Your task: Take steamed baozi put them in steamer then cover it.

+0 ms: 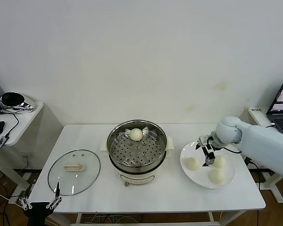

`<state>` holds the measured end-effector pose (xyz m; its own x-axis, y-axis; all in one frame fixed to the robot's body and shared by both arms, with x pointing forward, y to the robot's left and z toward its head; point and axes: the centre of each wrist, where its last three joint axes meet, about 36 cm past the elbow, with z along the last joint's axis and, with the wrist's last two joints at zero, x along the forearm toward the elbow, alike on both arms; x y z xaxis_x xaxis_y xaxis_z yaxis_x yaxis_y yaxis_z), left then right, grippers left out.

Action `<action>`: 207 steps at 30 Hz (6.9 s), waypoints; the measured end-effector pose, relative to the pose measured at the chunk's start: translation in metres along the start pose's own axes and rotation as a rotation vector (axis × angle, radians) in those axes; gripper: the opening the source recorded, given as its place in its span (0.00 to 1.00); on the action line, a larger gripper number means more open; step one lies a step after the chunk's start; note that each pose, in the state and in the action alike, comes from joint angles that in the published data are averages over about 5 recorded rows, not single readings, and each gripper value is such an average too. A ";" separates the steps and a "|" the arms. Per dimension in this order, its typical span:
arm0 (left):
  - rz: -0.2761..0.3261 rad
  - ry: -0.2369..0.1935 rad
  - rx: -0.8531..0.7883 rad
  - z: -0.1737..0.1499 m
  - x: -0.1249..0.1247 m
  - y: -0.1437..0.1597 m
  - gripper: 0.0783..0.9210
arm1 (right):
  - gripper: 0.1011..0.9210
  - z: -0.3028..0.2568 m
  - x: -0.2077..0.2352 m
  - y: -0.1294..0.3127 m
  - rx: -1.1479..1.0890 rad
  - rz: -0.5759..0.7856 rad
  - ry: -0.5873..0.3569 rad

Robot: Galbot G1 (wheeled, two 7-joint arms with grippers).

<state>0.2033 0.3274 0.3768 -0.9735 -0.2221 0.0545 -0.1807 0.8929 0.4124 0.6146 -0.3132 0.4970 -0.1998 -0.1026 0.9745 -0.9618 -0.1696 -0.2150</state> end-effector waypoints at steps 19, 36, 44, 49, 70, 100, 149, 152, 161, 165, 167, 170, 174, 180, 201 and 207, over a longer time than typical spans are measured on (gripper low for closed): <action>0.002 0.003 0.001 0.002 0.001 -0.003 0.88 | 0.80 -0.005 -0.053 -0.013 -0.047 -0.018 0.004; 0.008 -0.006 0.002 -0.002 0.000 -0.004 0.88 | 0.57 -0.003 -0.019 -0.029 -0.076 0.007 -0.003; 0.019 -0.017 0.001 -0.005 -0.004 -0.004 0.88 | 0.60 -0.015 0.079 -0.053 -0.068 0.099 -0.024; 0.027 -0.025 0.005 -0.006 -0.007 -0.005 0.88 | 0.60 -0.048 0.146 -0.067 -0.035 0.162 -0.054; 0.010 -0.050 0.018 -0.016 -0.007 -0.003 0.88 | 0.61 -0.256 0.141 -0.106 0.003 0.091 -0.178; 0.004 -0.065 0.032 -0.020 -0.006 -0.007 0.88 | 0.74 -0.346 0.031 -0.118 -0.127 0.027 -0.144; 0.034 -0.014 -0.008 -0.005 0.004 -0.011 0.88 | 0.88 0.053 0.065 0.052 -0.040 -0.081 0.065; 0.034 -0.011 -0.010 -0.005 0.005 -0.011 0.88 | 0.88 0.062 0.050 0.058 -0.056 -0.093 0.078; 0.029 -0.010 -0.013 -0.005 0.005 -0.009 0.88 | 0.88 0.079 0.017 0.069 -0.102 -0.110 0.088; 0.028 -0.008 -0.016 -0.004 0.005 -0.008 0.88 | 0.88 0.081 0.008 0.068 -0.117 -0.105 0.085; 0.027 -0.008 -0.017 -0.004 0.005 -0.007 0.88 | 0.88 0.080 0.004 0.066 -0.123 -0.100 0.083; 0.026 -0.008 -0.018 -0.003 0.005 -0.007 0.88 | 0.88 0.079 -0.002 0.062 -0.131 -0.093 0.077; 0.025 -0.006 -0.017 -0.003 0.005 -0.007 0.88 | 0.88 0.074 -0.010 0.058 -0.136 -0.095 0.070; 0.023 -0.005 -0.016 -0.002 0.005 -0.007 0.88 | 0.85 0.069 -0.019 0.056 -0.141 -0.104 0.069; 0.020 -0.008 -0.015 -0.003 0.004 -0.006 0.88 | 0.59 0.057 0.009 0.034 -0.147 -0.087 0.044; 0.022 -0.015 -0.012 -0.004 0.001 -0.006 0.88 | 0.60 0.038 0.058 -0.005 -0.123 -0.020 -0.010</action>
<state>0.2036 0.3197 0.3778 -0.9792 -0.1966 0.0498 -0.1578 0.8926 0.4223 0.6148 -0.3551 0.5525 -0.1794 -0.1108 0.9775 -0.9813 -0.0498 -0.1857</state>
